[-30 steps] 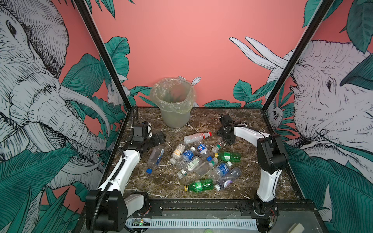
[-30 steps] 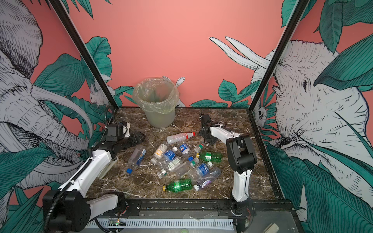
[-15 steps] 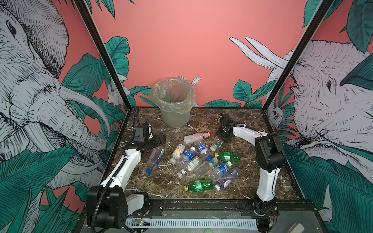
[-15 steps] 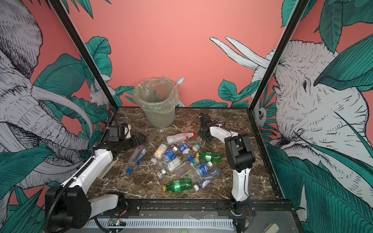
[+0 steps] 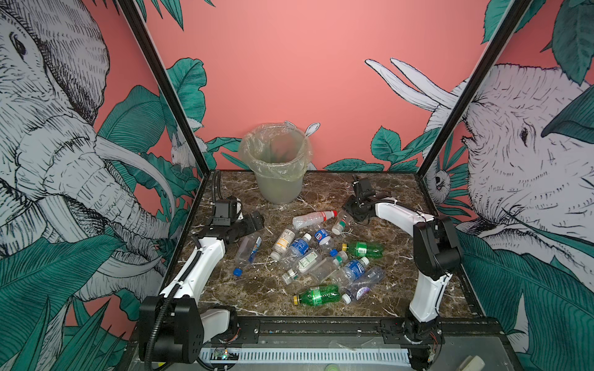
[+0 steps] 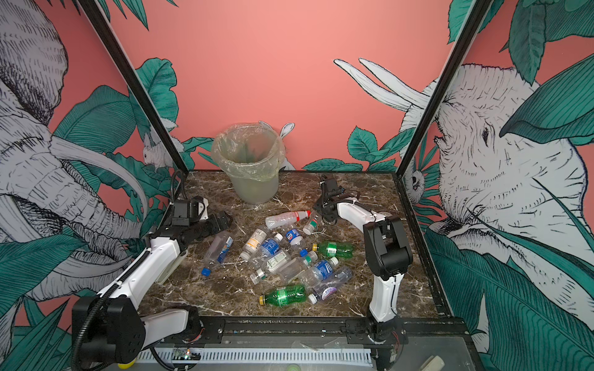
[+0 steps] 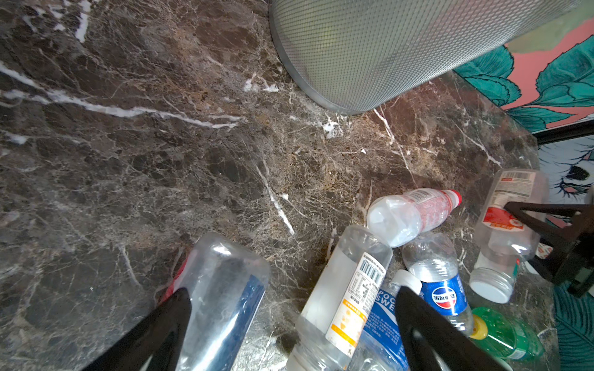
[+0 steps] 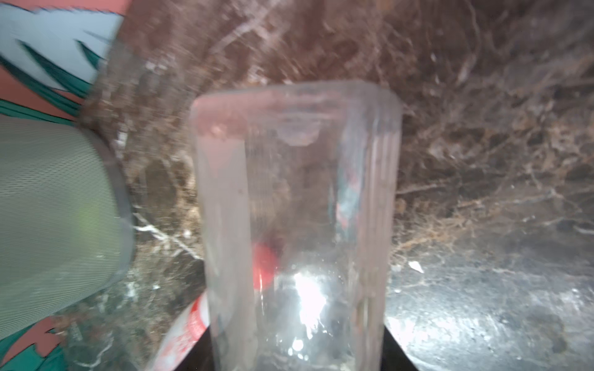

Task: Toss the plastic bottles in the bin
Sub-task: 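Lift the clear bottle with the right gripper and carry it over the wastebasket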

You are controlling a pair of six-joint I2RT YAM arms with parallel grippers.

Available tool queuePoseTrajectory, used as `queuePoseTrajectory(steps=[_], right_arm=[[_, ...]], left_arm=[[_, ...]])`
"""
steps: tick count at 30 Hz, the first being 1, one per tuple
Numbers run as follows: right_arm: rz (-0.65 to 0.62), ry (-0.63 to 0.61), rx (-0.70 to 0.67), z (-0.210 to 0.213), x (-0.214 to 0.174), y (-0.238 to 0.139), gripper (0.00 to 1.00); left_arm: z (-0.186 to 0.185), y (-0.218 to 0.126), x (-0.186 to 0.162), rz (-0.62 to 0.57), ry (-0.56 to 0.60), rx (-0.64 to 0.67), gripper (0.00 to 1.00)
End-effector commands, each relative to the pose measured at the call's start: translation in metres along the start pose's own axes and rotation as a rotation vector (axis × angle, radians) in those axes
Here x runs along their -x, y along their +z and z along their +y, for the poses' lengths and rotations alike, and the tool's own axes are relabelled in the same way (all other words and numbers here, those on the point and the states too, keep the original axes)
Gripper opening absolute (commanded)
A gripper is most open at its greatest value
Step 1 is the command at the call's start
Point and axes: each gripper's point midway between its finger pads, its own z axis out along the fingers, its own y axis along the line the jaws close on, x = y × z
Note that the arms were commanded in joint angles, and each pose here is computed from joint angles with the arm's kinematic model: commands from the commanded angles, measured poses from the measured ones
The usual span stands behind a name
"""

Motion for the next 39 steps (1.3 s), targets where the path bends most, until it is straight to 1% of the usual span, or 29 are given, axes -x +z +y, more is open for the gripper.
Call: queuePoseTrajectory(steps=[1, 7, 9, 17, 19, 20, 26, 34, 39], right_arm=[[-0.043, -0.019, 0.118, 0.027, 0.014, -0.025, 0.51], [-0.057, -0.037, 0.267, 0.057, 0.017, -0.048, 0.46], [-0.067, -0.044, 0.317, 0.067, 0.019, -0.056, 0.46], [-0.078, -0.077, 0.447, 0.095, 0.021, -0.079, 0.46], [-0.105, -0.093, 0.525, 0.112, 0.025, -0.091, 0.46], [-0.103, -0.095, 0.531, 0.107, 0.019, -0.086, 0.46], [-0.141, -0.179, 0.647, 0.136, 0.017, -0.11, 0.46], [-0.188, -0.23, 0.836, 0.171, 0.015, -0.153, 0.46], [-0.229, -0.307, 0.946, 0.197, 0.009, -0.187, 0.45]], left_arm=[[-0.003, -0.006, 0.004, -0.016, -0.016, -0.014, 0.99], [-0.004, -0.008, 0.005, -0.024, -0.018, -0.014, 0.99], [-0.004, -0.008, 0.005, -0.024, -0.02, -0.016, 0.99], [-0.004, -0.008, 0.004, -0.022, -0.025, -0.02, 0.99], [-0.005, -0.009, 0.004, -0.025, -0.026, -0.024, 0.99], [-0.005, -0.01, 0.004, -0.026, -0.028, -0.024, 0.99], [-0.004, -0.011, 0.003, -0.026, -0.024, -0.019, 0.99], [-0.005, -0.013, 0.003, -0.031, -0.027, -0.021, 0.99], [-0.005, -0.013, 0.003, -0.028, -0.034, -0.027, 0.99]])
